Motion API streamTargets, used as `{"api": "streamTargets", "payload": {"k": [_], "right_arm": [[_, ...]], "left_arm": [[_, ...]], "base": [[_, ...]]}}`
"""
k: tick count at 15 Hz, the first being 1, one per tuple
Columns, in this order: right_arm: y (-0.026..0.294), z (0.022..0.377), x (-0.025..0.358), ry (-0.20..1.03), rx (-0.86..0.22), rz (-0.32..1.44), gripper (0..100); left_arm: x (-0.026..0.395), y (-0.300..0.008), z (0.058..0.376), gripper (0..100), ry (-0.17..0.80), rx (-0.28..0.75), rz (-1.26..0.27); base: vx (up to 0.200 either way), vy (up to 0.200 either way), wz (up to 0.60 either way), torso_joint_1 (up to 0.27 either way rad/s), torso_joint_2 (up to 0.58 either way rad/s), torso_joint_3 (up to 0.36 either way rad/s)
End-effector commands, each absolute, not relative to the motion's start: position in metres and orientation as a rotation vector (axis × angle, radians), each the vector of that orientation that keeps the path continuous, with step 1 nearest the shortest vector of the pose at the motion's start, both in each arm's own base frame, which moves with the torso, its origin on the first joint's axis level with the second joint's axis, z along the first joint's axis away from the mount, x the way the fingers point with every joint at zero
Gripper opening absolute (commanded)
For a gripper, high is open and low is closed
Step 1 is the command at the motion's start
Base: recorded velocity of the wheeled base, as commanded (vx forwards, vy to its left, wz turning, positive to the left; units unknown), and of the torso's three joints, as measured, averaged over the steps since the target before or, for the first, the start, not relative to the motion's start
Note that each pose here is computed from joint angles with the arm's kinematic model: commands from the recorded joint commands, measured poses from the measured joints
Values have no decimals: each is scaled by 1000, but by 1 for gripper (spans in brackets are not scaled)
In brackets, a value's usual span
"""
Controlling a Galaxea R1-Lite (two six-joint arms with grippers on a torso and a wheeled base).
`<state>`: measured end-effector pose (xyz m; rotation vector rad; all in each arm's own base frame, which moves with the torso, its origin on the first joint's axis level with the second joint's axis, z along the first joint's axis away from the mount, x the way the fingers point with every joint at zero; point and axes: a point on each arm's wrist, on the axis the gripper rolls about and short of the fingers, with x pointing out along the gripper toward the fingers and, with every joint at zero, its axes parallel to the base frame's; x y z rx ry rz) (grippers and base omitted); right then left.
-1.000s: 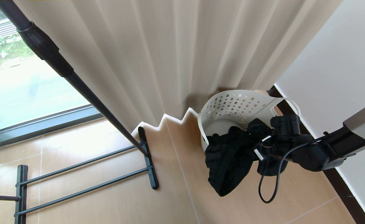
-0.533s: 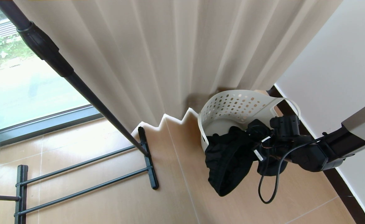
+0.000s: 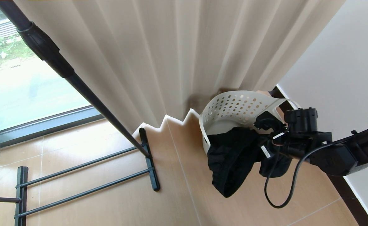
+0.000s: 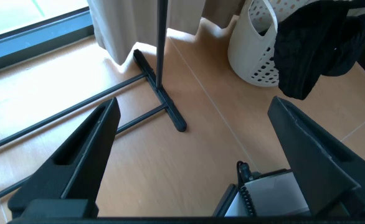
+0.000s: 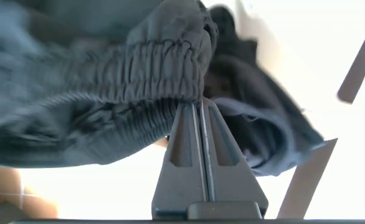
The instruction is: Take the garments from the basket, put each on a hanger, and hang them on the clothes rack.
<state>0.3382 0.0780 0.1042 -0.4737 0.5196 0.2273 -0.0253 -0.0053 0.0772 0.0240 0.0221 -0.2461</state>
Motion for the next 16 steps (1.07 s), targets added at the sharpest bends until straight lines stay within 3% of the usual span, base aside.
{"api": "streamTargets", "payload": {"k": [1, 8, 12, 16], "right_arm": [[86, 137, 312, 426, -470, 262, 0], [91, 184, 238, 259, -460, 339, 0], [98, 216, 188, 92, -426, 445, 0], [100, 233, 160, -7, -405, 502, 0]], "left_arm": [[-25, -5, 77, 100, 24, 27, -247], [-25, -5, 77, 100, 23, 24, -246], [-25, -5, 77, 100, 24, 26, -247], [-25, -5, 77, 100, 24, 26, -247]], "base": [[0, 0, 0, 0, 0, 0], [0, 0, 0, 0, 0, 0], [0, 0, 0, 0, 0, 0], [0, 0, 0, 0, 0, 0]]}}
